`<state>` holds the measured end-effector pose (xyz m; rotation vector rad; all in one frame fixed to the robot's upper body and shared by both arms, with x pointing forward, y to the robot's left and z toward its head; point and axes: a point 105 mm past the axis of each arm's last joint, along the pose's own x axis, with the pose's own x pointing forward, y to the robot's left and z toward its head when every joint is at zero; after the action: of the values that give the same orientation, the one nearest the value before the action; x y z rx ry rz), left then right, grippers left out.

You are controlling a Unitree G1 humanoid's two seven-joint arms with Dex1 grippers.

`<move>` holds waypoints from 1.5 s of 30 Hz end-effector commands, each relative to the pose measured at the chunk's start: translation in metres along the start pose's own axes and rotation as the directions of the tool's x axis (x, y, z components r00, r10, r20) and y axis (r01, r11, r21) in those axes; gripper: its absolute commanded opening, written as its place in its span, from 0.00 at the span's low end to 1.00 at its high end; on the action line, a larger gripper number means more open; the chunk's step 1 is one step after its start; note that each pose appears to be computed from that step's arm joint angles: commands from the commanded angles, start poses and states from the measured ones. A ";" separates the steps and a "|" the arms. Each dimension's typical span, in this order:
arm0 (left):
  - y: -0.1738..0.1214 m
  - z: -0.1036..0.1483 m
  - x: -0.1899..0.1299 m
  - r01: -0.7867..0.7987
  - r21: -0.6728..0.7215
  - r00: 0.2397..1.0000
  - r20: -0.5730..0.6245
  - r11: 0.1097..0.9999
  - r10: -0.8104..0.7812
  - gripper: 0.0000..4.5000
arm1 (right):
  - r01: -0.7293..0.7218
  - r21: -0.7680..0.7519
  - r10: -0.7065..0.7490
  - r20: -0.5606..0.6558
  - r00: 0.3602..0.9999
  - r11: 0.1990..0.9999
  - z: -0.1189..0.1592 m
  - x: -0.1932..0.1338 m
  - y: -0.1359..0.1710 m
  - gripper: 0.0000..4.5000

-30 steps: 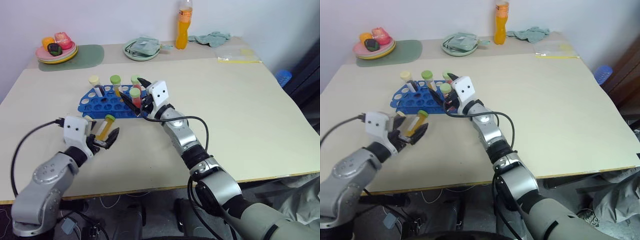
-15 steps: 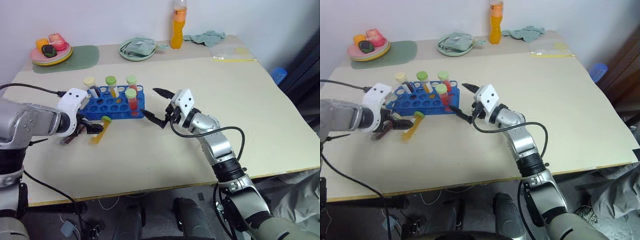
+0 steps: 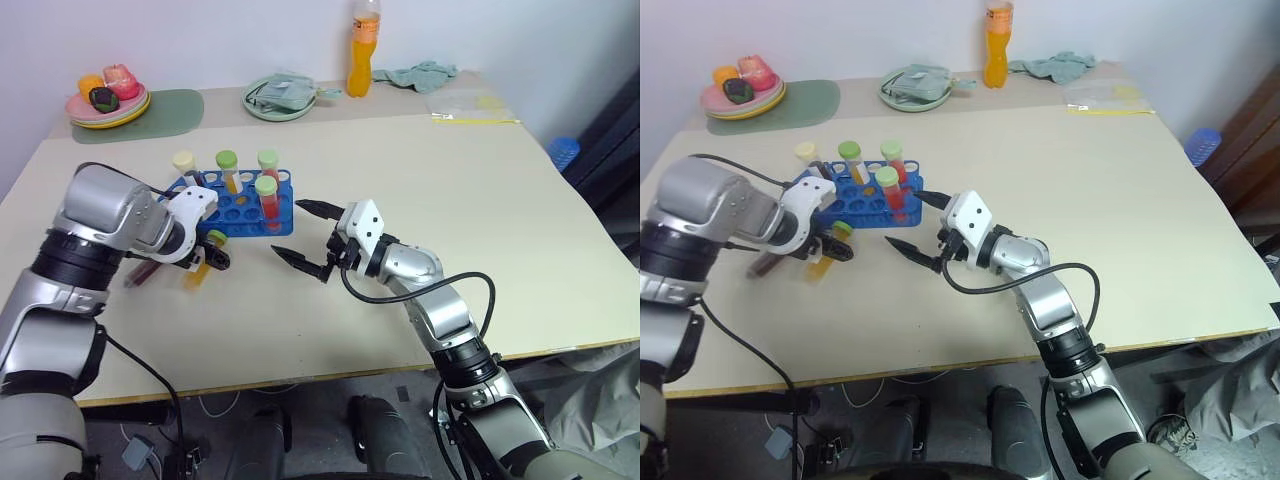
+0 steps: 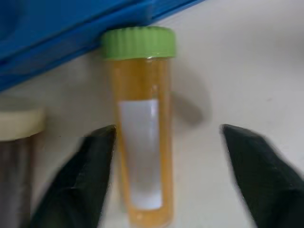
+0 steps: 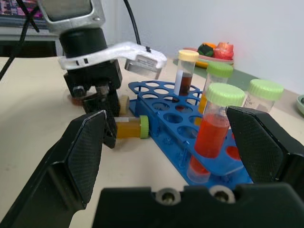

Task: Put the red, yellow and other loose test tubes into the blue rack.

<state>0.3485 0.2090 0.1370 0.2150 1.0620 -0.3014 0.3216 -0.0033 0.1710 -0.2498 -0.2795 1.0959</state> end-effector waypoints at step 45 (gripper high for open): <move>-0.043 0.073 -0.009 -0.249 -0.274 0.185 0.928 0.929 0.324 0.16 | 0.149 0.035 -0.146 -0.072 0.987 0.988 -0.015 -0.018 -0.010 1.00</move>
<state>0.3896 0.1475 0.1679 0.1417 -0.2572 0.0092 0.3311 -0.0253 0.1435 -0.2281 -0.1488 0.9440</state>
